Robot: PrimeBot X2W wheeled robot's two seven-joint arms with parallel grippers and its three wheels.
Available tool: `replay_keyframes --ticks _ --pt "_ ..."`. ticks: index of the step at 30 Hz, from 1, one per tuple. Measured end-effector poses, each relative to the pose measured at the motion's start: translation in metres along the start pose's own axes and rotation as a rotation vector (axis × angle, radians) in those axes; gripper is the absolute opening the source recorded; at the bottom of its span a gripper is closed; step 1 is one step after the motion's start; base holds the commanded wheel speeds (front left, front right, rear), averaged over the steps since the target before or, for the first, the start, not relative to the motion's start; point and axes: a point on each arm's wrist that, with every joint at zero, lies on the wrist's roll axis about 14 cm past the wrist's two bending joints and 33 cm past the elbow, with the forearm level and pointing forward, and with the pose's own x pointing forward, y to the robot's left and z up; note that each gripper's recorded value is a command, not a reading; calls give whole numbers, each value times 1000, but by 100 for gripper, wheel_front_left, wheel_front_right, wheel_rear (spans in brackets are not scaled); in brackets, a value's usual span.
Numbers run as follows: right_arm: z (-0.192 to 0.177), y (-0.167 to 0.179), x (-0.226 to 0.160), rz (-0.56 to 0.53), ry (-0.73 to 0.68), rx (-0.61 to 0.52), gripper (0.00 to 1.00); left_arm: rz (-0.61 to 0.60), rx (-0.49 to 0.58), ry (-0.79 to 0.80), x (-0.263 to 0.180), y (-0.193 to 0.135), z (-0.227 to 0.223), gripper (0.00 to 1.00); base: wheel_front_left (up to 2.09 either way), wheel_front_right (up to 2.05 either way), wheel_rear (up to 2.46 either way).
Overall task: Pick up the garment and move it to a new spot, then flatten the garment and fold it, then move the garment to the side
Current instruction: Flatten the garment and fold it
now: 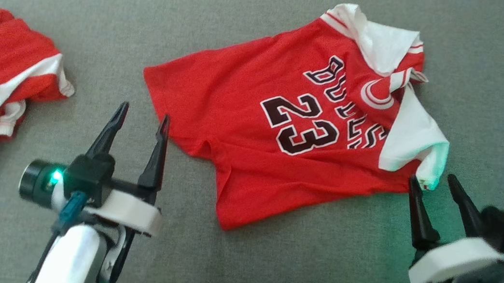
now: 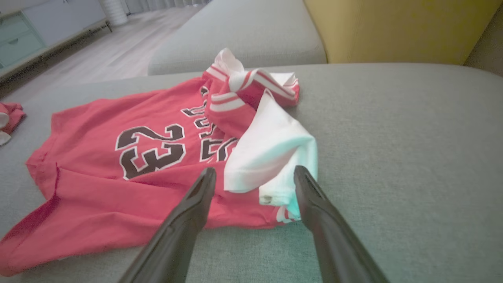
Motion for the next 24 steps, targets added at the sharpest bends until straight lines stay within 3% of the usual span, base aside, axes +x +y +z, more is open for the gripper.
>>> replay_keyframes --ticks 8,16,18,19,20,24 --pt "-18 10 40 52 149 -19 100 -8 -9 5 18 -1 -7 100 0 0 0" --pt "-47 3 50 36 275 -18 99 -7 -13 15 26 1 -13 100 0 0 0" --pt "-45 2 53 32 269 -16 52 -8 -13 14 27 0 -13 100 0 0 0" --pt "-44 2 55 32 262 -15 34 -10 -14 12 28 0 -12 100 0 0 0" --pt "-43 1 56 31 257 -14 4 -10 -15 12 28 0 -13 100 0 0 0" --pt "-44 -7 57 8 249 7 0 -12 -18 14 28 -2 -13 100 0 0 0"
